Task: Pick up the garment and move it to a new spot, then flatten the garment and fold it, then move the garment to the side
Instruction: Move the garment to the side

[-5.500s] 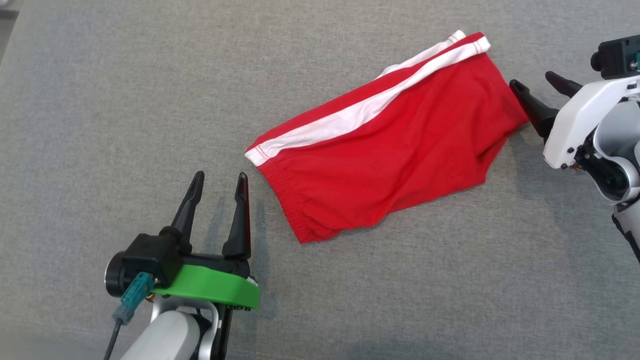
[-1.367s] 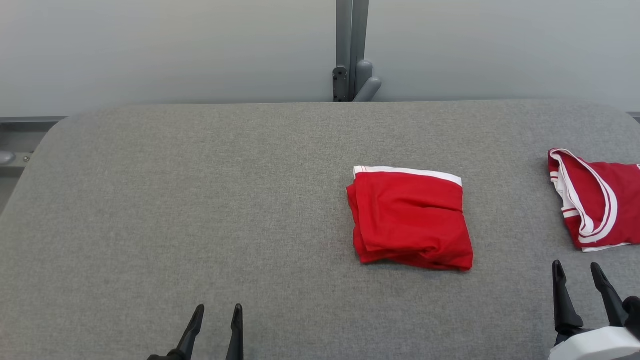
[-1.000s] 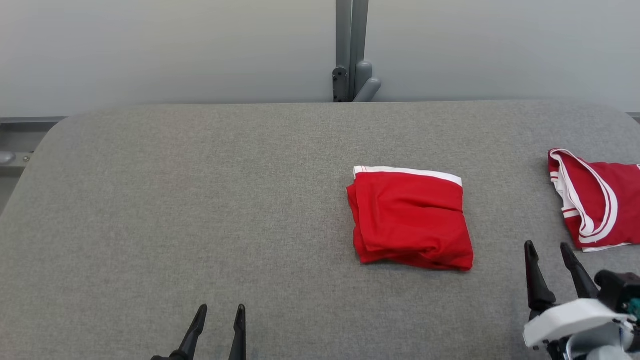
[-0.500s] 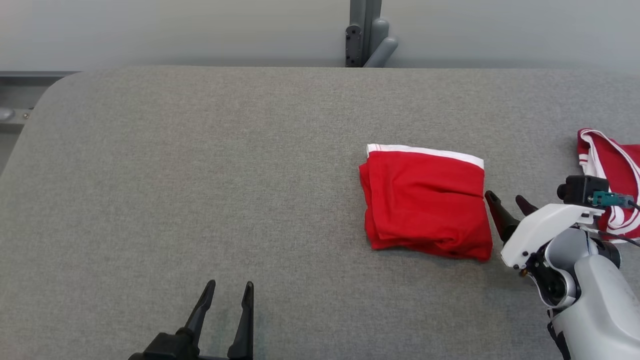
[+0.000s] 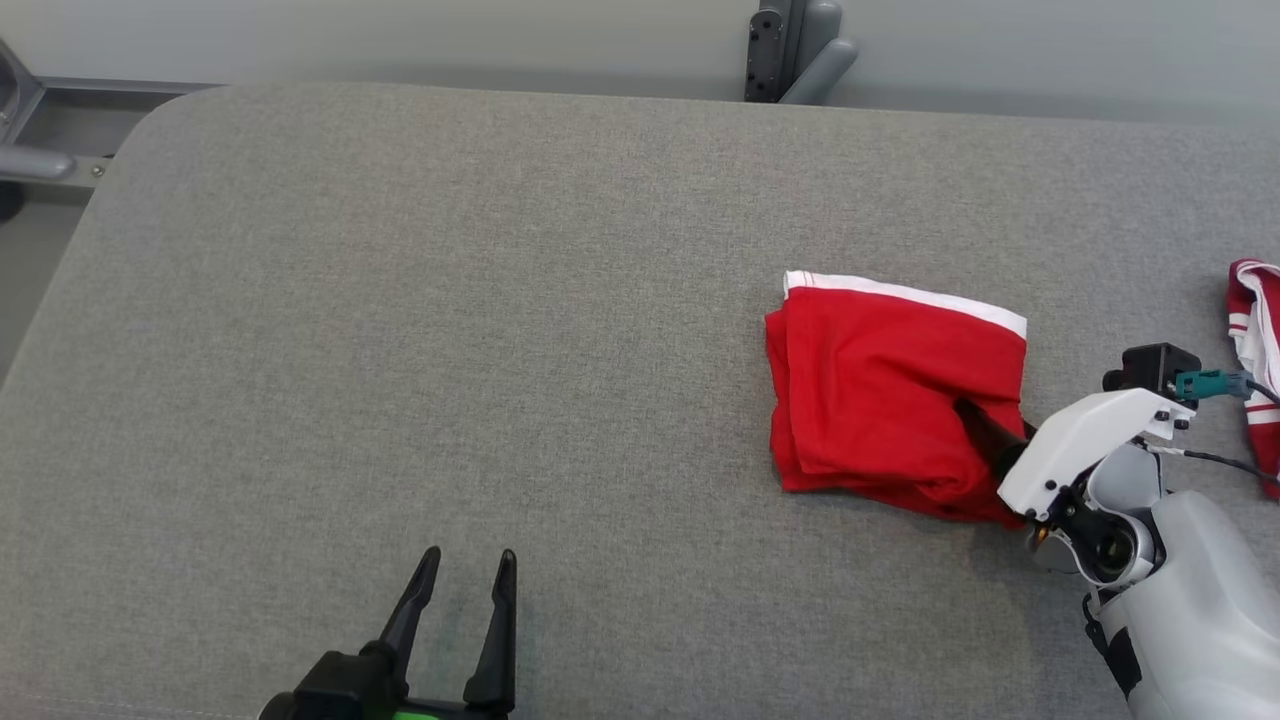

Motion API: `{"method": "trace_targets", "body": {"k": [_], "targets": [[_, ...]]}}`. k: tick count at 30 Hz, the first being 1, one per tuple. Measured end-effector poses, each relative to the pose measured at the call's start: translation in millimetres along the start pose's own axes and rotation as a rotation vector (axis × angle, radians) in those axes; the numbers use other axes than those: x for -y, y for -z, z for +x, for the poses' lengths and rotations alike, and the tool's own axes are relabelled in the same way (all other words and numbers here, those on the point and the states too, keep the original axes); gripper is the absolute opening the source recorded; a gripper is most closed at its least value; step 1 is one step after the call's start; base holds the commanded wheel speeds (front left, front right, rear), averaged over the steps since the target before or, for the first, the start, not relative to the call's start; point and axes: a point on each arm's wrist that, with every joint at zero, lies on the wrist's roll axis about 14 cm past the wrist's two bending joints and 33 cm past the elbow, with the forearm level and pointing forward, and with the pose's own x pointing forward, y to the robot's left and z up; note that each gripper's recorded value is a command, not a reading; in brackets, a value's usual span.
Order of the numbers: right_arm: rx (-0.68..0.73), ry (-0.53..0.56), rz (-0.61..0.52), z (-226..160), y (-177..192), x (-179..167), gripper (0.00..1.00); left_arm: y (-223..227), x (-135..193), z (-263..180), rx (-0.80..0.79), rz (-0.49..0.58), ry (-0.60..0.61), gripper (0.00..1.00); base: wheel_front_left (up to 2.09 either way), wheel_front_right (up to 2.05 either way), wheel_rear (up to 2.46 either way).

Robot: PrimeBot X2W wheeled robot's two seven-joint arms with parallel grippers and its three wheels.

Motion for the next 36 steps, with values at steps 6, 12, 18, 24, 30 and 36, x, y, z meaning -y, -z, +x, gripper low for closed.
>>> {"method": "trace_targets", "body": {"k": [6,12,18,24,30,36], "targets": [[-0.005,-0.036,0.034,0.8,-2.1,-7.2,0.0,-1.6,0.9,3.7,0.005,-0.005,0.002,1.0,0.0,0.0,0.0],[0.047,-0.054,-0.022,-11.7,-25.9,-5.5,0.0,-3.3,3.8,9.1,0.009,-0.007,0.011,1.0,0.0,0.0,0.0],[0.091,-0.01,-0.142,-42.1,-66.6,20.2,0.0,-2.2,16.8,20.8,0.003,-0.003,0.062,1.0,0.0,0.0,0.0],[0.141,0.079,-0.257,-73.8,-129.3,46.4,0.0,-1.1,33.6,43.7,0.0,-0.003,0.131,1.0,0.0,0.0,0.0],[0.131,0.184,-0.318,-89.9,-167.2,69.6,0.0,11.4,41.9,59.3,-0.035,-0.006,0.167,1.0,0.0,0.0,0.0],[0.094,0.242,-0.316,-94.7,-175.0,85.6,0.0,25.5,41.4,65.2,-0.076,-0.008,0.171,1.0,0.0,0.0,0.0]]}}
